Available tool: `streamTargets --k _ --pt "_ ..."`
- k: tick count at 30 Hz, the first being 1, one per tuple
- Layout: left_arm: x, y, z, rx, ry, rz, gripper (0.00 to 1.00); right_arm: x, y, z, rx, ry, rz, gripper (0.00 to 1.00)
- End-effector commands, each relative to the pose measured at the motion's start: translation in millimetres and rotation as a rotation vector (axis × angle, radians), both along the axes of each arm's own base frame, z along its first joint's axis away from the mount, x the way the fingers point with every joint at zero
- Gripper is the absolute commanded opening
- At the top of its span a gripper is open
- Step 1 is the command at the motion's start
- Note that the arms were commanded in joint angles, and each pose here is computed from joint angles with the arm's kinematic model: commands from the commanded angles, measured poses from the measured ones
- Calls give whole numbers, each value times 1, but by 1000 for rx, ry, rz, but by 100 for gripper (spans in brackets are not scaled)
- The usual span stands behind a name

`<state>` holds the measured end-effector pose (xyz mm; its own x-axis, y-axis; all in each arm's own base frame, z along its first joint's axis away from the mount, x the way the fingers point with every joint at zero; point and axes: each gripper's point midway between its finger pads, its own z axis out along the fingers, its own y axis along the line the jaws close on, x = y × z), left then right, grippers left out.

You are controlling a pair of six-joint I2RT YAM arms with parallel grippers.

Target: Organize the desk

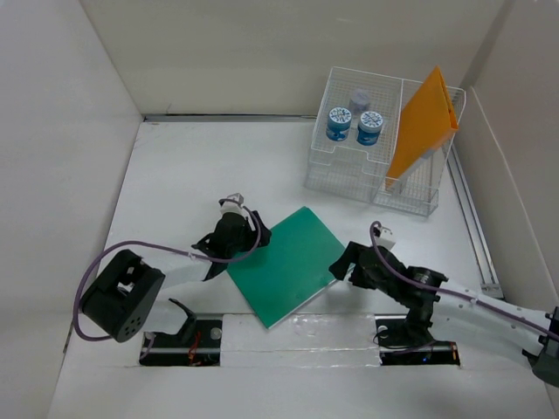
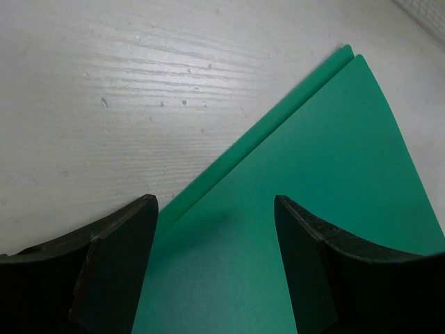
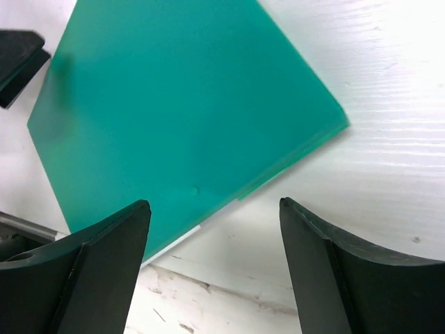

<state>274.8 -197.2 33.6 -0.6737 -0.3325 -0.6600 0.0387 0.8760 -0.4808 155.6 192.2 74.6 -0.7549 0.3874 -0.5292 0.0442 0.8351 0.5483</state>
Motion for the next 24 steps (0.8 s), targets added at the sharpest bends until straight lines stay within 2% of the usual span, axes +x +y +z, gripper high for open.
streamTargets --k 1,2,6,10,13,19,22,23,24 --pt "-23 0 -14 -14 60 -58 65 -5 -14 -10 -48 28 -38 80" --pt "-25 -1 -13 -23 58 -73 64 -11 -10 -27 -58 72 -17 79" --pt "-33 -6 -14 -36 70 -122 63 -10 17 -40 6 106 31 78" --pt "-41 -5 -18 -32 86 -149 60 -7 38 -57 4 139 56 75" --pt "-50 -5 -19 -57 99 -161 59 3 54 -64 32 130 33 69" --pt "-75 -3 -33 -79 141 -182 59 21 62 -73 35 82 -51 43" --pt "-80 -6 -35 -98 155 -188 59 28 64 -72 5 47 -60 26" --pt "-83 -6 -39 -102 172 -191 59 32 66 -69 4 32 -64 15" --pt "-83 -7 -39 -108 171 -194 59 36 64 -67 -11 12 -80 10"
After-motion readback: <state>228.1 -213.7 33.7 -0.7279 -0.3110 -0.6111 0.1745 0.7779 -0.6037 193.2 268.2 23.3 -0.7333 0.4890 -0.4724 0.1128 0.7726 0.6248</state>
